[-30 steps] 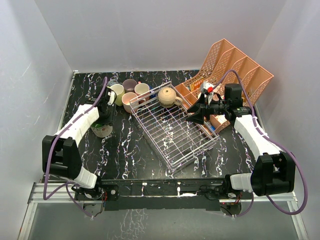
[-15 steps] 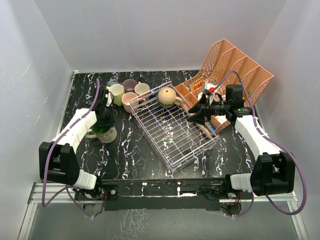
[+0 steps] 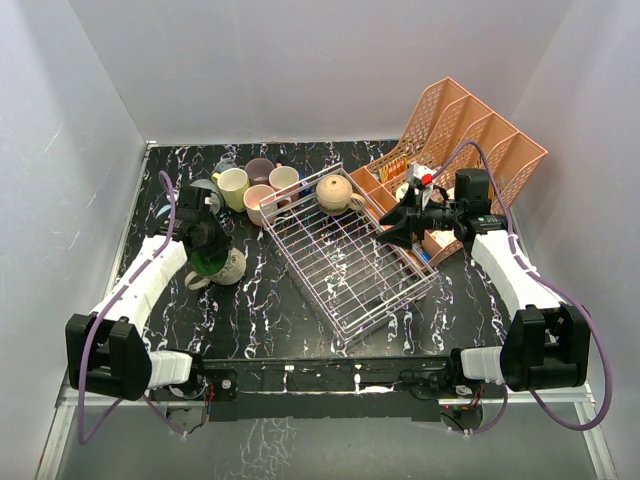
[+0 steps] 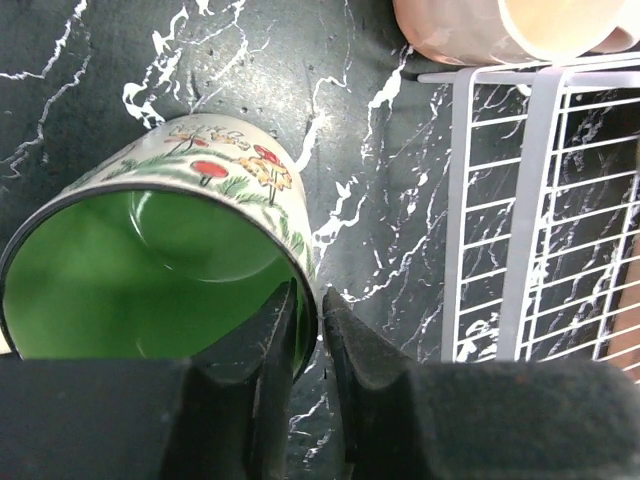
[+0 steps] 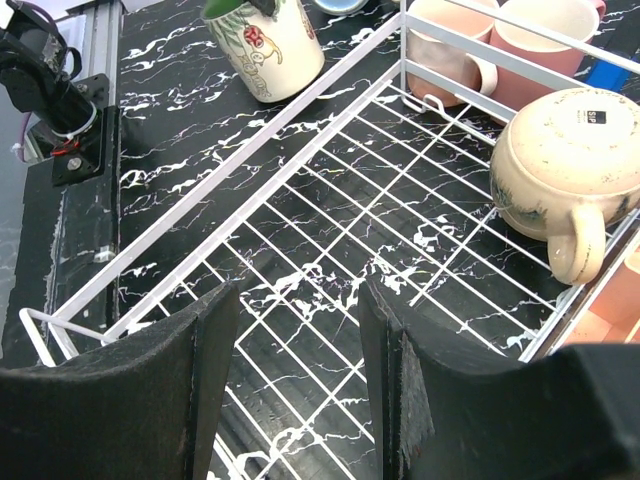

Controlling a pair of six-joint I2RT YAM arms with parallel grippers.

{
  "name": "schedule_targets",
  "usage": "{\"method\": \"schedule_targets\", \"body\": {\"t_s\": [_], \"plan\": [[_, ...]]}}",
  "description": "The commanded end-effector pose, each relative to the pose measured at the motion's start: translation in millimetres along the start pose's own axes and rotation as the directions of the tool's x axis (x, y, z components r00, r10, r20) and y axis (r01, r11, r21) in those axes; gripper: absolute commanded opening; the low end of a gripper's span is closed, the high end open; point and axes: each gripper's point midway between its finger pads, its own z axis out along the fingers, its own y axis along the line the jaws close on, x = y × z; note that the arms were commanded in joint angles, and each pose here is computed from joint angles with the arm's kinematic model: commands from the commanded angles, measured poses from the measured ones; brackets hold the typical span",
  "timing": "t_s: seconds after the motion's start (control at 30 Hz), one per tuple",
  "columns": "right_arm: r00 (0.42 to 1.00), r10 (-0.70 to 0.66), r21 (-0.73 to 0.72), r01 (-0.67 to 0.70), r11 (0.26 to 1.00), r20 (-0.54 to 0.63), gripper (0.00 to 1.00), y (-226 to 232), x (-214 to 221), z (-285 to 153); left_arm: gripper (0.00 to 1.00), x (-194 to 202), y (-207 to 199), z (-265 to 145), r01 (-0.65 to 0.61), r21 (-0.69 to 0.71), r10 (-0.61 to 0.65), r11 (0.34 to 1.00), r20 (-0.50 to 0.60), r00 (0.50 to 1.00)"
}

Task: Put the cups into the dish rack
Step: Adjust the cup at the center of the board.

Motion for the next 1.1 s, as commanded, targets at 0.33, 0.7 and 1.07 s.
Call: {"method": "schedule_targets", "body": {"t_s": [0.33, 0.7, 1.07], "plan": [[0.997, -0.075, 0.006, 0.075, 0.997, 0.029, 0.54, -1, -9, -7, 0.64, -16, -15, -38, -0.199, 0.123, 0.184, 0.972, 0.126, 0.975], [0.996, -0.086, -0.022, 0.087, 0.996, 0.039, 0.54, 3, -5, -7, 0.81, -9, -3, -55, -0.723, 0.141, 0.696, 0.676, 0.199, 0.69], [0.996, -0.079, -0.02, 0.08, 0.997, 0.039, 0.54, 2, -2, -8, 0.66, 22, 2, -28, -0.783, 0.285, 0.814, 0.553, 0.015, 0.581]]}}
